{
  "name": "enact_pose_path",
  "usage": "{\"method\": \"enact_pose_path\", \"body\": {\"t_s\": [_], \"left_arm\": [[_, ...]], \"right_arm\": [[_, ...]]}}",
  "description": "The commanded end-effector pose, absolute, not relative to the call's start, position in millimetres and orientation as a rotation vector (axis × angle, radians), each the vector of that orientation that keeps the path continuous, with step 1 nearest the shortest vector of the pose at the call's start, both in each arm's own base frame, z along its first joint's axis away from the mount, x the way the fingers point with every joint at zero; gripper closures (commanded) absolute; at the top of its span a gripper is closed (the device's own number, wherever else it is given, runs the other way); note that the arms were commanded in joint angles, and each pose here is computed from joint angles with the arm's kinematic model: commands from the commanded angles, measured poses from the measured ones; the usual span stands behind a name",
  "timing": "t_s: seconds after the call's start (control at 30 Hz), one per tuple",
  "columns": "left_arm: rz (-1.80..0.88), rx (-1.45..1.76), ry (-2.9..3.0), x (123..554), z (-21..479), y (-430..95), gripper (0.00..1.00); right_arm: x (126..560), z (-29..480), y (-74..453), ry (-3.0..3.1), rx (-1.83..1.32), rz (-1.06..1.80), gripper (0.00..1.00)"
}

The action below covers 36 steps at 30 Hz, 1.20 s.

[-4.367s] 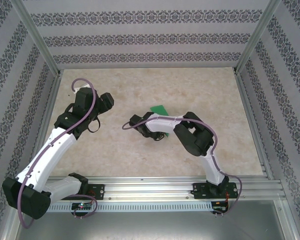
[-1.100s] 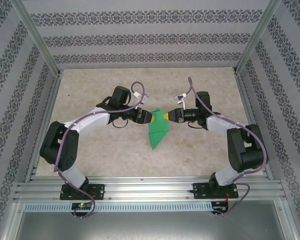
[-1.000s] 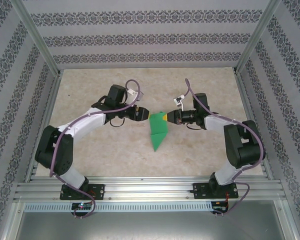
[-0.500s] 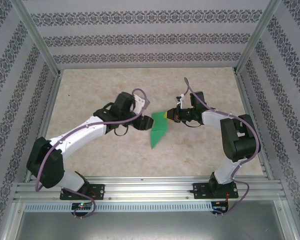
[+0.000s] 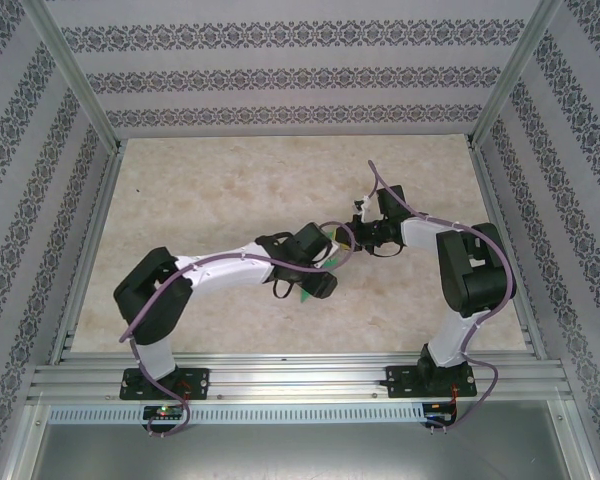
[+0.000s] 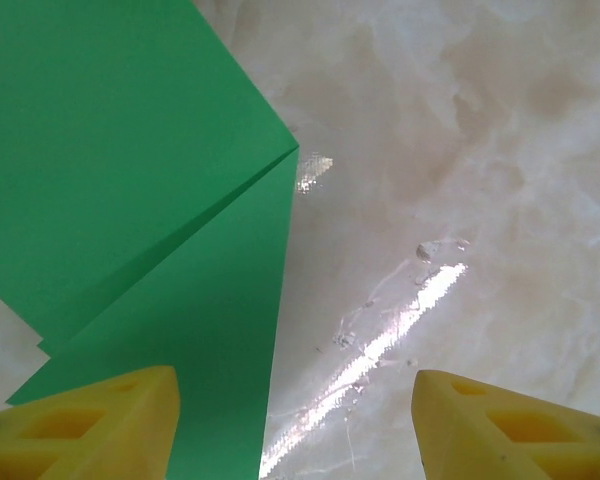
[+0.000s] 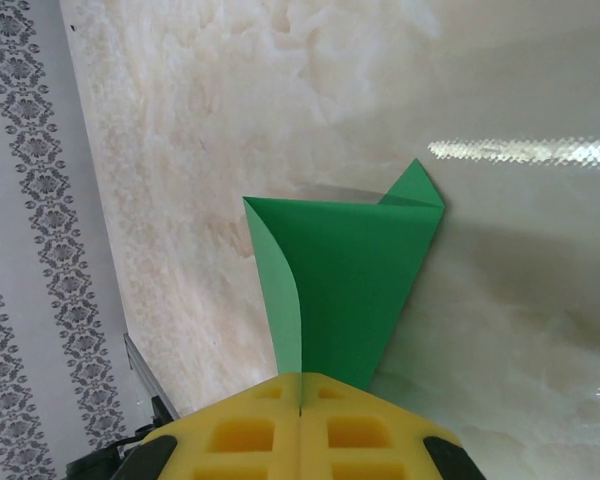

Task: Fold a paper plane with a square sheet of paper (fold left side to right side)
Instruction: Fold the wing for the fifth time at the center of the table.

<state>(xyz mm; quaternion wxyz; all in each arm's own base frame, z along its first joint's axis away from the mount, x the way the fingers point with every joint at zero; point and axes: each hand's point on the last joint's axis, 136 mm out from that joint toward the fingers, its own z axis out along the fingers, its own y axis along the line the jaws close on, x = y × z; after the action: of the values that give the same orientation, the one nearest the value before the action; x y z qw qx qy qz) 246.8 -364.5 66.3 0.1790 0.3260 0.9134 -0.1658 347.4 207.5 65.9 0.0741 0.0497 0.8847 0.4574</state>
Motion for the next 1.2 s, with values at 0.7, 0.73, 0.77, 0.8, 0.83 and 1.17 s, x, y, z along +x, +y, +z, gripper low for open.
{"method": "enact_pose_path", "body": {"t_s": [0.7, 0.73, 0.77, 0.8, 0.83, 1.17], "left_arm": [[-0.111, 0.853, 2.658, 256.8, 22.3, -343.7, 0.5], [-0.107, 0.852, 2.657, 257.1, 21.9, -343.2, 0.51], [-0.106, 0.851, 2.659, 256.9, 20.9, -342.9, 0.51], [-0.104, 0.852, 2.661, 256.6, 20.0, -342.5, 0.52], [-0.106, 0.85, 2.663, 256.4, 19.3, -342.9, 0.53], [-0.168, 0.827, 2.67, 254.9, 18.7, -349.8, 0.6]], "right_arm": [[346.5, 48.5, 209.7, 2.735, 0.153, 1.326, 1.0], [346.3, 47.9, 209.4, 2.737, 0.152, 1.322, 1.0], [346.2, 47.4, 209.3, 2.739, 0.151, 1.32, 1.0], [345.9, 47.1, 208.9, 2.742, 0.149, 1.317, 1.0], [346.0, 47.3, 208.2, 2.744, 0.149, 1.312, 1.0], [348.6, 55.8, 195.1, 2.726, 0.143, 1.243, 0.85]]}}
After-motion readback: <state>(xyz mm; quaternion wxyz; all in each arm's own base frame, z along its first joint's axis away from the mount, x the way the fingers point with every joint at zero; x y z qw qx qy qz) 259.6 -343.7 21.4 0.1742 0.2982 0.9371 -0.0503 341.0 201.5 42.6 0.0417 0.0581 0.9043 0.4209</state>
